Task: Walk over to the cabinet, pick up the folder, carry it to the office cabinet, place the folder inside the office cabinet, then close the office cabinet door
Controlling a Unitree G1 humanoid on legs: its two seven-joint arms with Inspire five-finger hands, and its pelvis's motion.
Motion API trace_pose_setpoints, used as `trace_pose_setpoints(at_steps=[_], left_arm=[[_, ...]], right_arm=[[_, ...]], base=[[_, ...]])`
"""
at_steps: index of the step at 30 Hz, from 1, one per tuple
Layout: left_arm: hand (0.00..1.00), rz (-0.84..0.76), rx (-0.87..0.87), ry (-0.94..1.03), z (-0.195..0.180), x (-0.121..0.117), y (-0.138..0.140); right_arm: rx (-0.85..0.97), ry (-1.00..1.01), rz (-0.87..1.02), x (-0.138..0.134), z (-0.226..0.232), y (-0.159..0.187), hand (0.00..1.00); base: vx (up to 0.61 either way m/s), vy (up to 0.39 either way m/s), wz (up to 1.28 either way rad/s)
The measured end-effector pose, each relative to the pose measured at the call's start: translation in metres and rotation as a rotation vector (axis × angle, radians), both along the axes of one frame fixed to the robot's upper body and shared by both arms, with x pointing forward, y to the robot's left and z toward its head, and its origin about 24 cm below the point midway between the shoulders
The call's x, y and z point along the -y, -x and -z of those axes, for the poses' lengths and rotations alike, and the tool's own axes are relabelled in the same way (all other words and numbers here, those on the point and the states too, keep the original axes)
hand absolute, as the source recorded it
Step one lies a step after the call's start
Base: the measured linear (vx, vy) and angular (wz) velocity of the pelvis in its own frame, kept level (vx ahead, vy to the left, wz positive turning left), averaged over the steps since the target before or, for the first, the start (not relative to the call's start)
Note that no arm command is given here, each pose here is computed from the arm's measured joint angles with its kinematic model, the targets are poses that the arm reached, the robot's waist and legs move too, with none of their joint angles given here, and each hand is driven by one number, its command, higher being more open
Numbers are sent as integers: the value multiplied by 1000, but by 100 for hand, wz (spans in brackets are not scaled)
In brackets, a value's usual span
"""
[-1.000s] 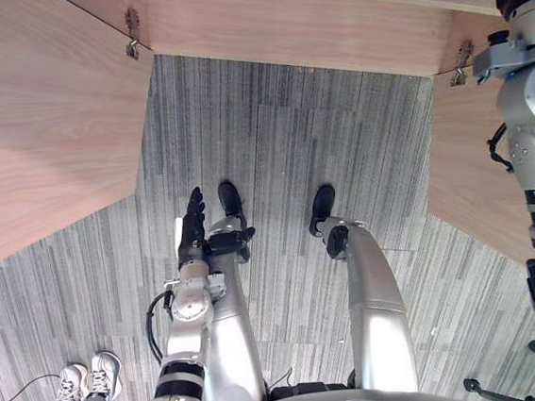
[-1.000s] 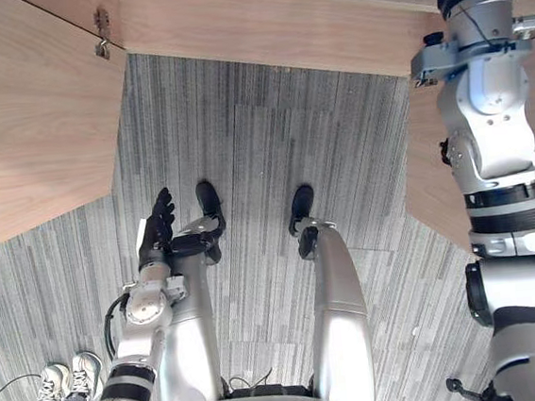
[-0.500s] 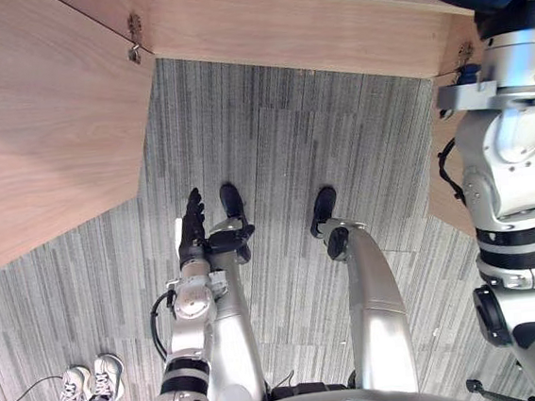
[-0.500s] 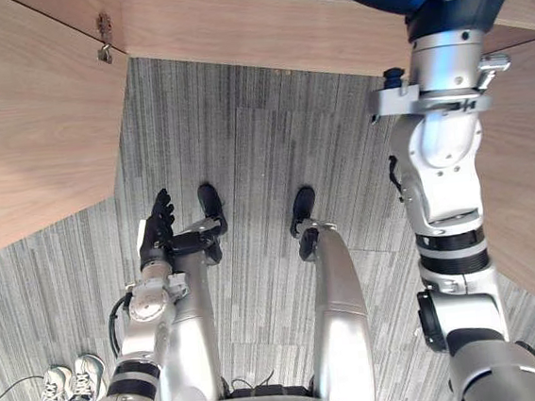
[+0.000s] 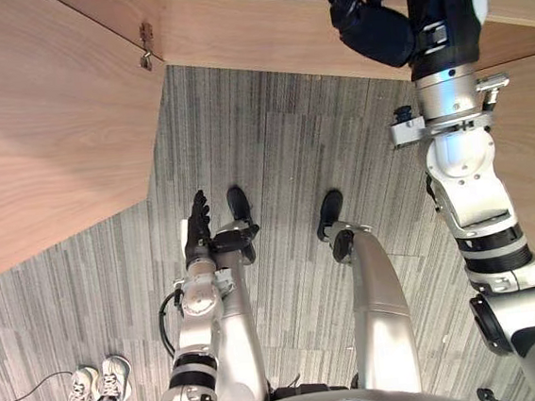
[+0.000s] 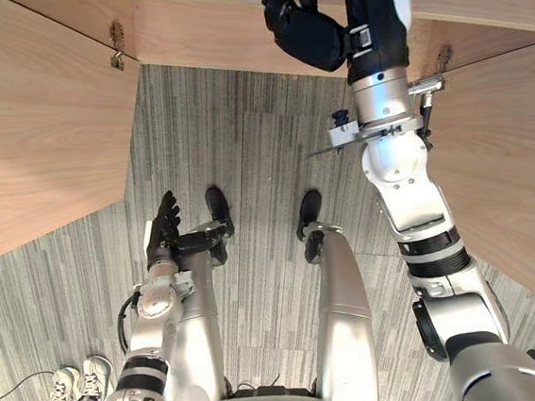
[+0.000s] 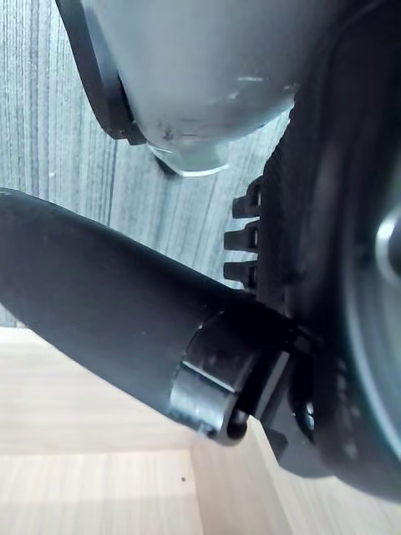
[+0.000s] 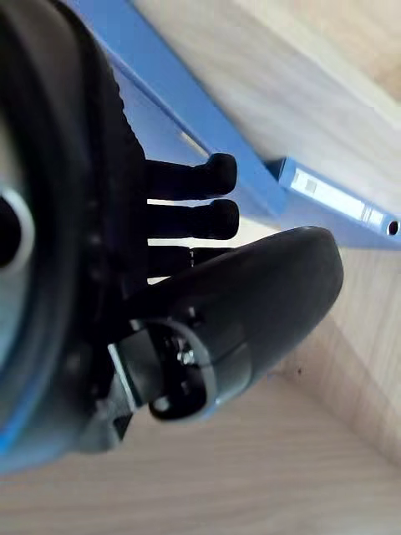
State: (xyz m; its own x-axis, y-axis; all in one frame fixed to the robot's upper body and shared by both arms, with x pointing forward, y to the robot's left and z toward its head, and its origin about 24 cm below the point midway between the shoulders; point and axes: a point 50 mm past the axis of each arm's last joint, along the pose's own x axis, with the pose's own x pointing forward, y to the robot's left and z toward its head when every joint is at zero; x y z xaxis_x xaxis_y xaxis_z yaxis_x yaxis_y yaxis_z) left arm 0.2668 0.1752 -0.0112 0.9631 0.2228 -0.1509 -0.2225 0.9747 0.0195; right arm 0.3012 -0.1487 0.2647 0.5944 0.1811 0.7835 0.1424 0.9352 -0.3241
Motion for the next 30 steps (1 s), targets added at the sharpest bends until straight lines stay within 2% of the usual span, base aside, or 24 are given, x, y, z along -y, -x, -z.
trace_pose_setpoints(at_steps=[6,16,30], left_arm=[[100,-1,7,-7,-2,-2,0],[100,-4,33,-11,-6,-4,-1],[100,-21,46,-38,-10,-13,-2]], right_arm=[[-71,11,36,2,4,-16,0],[16,26,59,0,-41,-28,0],[-31,-17,153,22,-49,-42,0]], base=[[0,0,0],[0,2,0],[-3,15,4]])
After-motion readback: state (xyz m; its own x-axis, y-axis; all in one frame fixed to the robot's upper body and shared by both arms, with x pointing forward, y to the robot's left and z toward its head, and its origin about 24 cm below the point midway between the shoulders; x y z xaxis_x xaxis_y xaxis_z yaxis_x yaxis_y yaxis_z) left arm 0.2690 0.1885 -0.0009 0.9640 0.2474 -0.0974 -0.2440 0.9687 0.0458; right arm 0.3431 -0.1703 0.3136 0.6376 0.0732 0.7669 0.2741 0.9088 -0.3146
